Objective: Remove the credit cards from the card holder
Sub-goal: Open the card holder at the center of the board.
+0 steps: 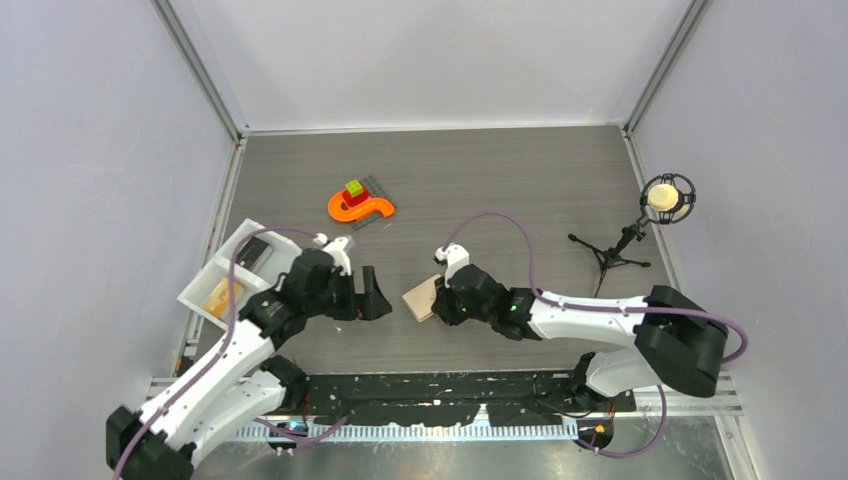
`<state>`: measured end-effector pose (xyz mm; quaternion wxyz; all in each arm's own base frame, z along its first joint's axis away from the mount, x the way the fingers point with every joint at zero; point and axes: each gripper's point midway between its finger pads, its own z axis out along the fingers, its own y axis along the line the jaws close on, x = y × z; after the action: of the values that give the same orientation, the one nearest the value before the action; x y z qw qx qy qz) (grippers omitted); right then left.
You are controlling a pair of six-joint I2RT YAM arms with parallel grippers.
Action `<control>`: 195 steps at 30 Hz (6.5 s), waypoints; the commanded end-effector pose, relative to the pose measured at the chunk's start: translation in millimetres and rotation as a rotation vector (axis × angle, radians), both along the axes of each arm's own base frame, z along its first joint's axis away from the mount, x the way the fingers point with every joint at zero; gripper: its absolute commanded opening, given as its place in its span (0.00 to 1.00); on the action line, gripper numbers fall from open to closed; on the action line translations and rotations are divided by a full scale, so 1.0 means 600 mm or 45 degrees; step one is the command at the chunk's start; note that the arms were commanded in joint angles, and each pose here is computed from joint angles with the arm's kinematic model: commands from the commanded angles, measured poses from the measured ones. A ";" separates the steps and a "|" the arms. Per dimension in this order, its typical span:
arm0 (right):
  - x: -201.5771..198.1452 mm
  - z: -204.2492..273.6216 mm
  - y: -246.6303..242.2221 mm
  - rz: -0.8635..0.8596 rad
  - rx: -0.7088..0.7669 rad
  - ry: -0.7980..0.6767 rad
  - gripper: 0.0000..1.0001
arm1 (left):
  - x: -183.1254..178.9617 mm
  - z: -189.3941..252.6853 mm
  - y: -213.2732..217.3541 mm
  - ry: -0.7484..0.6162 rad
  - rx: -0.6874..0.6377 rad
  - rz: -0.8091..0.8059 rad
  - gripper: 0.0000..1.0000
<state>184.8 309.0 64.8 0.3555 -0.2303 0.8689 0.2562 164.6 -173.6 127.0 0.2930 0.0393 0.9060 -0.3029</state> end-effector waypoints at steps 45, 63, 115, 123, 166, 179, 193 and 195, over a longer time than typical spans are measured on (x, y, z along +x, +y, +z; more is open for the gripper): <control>0.000 0.081 -0.114 -0.204 0.308 -0.233 0.06 | 0.056 -0.084 -0.184 -0.147 0.285 -0.213 0.40; 0.009 0.132 -0.118 -0.123 0.329 -0.309 0.05 | 0.061 -0.054 -0.220 -0.259 0.237 -0.382 0.72; 0.000 0.131 -0.117 -0.255 0.445 0.178 0.51 | 0.000 -0.154 -0.138 0.170 0.168 0.079 0.03; -0.027 0.115 -0.070 -0.197 0.455 0.259 0.64 | 0.013 -0.149 -0.101 0.143 -0.011 0.410 0.00; -0.006 -0.027 -0.042 -0.284 0.228 0.302 0.53 | 0.027 -0.091 -0.150 0.043 0.204 0.049 0.31; 0.001 -0.027 -0.025 -0.288 0.251 0.324 0.49 | 0.002 -0.178 -0.124 0.176 0.234 0.066 0.29; 0.009 0.009 -0.026 -0.277 0.239 0.273 0.51 | -0.013 -0.190 -0.151 0.243 0.096 0.041 0.29; 0.010 0.016 -0.031 -0.289 0.244 0.260 0.53 | -0.013 -0.190 -0.151 0.243 0.094 0.038 0.29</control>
<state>181.9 278.8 40.1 0.2805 -0.0683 0.9126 0.2896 171.4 -260.5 26.1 0.2424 0.0026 0.9362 -0.2544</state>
